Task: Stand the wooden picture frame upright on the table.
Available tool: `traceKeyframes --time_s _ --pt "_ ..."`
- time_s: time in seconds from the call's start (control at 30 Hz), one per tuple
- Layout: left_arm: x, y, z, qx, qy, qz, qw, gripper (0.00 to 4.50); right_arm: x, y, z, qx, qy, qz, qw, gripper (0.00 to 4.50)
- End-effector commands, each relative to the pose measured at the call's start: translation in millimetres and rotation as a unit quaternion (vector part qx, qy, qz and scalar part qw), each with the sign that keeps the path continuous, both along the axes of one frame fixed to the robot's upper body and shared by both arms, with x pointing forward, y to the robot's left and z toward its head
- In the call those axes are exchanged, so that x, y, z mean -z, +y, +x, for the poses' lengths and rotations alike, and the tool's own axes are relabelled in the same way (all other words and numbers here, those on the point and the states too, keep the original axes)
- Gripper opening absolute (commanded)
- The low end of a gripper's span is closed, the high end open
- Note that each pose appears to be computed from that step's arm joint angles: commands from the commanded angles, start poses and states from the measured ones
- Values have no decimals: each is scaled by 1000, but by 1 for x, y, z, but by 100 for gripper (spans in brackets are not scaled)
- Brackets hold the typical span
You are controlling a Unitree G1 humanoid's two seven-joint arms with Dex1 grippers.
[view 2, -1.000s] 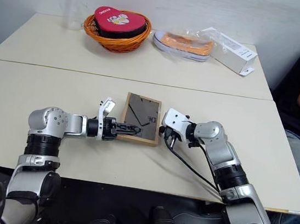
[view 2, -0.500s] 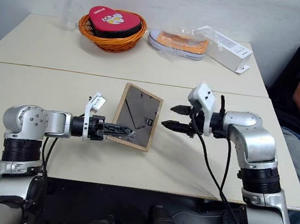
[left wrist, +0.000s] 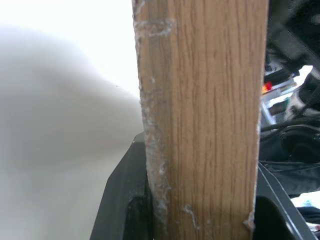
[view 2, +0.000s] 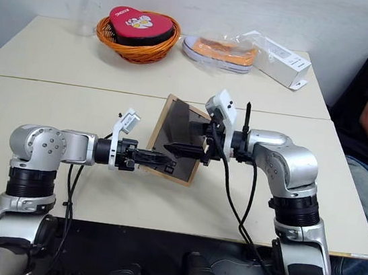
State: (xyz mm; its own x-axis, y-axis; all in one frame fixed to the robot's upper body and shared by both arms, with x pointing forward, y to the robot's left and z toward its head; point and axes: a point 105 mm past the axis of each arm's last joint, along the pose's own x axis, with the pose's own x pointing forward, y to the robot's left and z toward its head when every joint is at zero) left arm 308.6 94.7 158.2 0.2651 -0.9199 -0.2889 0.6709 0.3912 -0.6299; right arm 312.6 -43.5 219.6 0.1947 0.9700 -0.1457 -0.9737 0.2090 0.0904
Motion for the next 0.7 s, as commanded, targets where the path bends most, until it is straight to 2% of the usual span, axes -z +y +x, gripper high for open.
traceKeyframes --time_s 0.03,0.27,0.37,0.47,0.5,0.57,0.63,0.7 --pt "-15 -2 1 13 -30 -19 999 125 -16 0 -18 -24 -33 12 999 450" --pt "-18 6 4 5 -31 -22 999 125 -16 -54 -11 62 -100 -64 991 450" --pt "-23 6 2 12 -30 -26 999 125 -10 -86 -3 97 -214 -148 961 450" --pt "-24 5 1 17 -29 -25 999 125 0 -100 4 96 -371 -225 896 450" --pt "-24 5 1 18 -29 -25 999 125 3 -101 5 88 -430 -242 865 450" --pt "-27 4 1 22 -26 -32 999 125 10 -96 6 57 -562 -272 779 450" --pt "-32 1 1 28 -21 -44 998 125 21 -87 5 13 -653 -278 704 450" --pt "-37 0 1 33 -17 -53 998 125 27 -82 9 -7 -700 -275 659 450"
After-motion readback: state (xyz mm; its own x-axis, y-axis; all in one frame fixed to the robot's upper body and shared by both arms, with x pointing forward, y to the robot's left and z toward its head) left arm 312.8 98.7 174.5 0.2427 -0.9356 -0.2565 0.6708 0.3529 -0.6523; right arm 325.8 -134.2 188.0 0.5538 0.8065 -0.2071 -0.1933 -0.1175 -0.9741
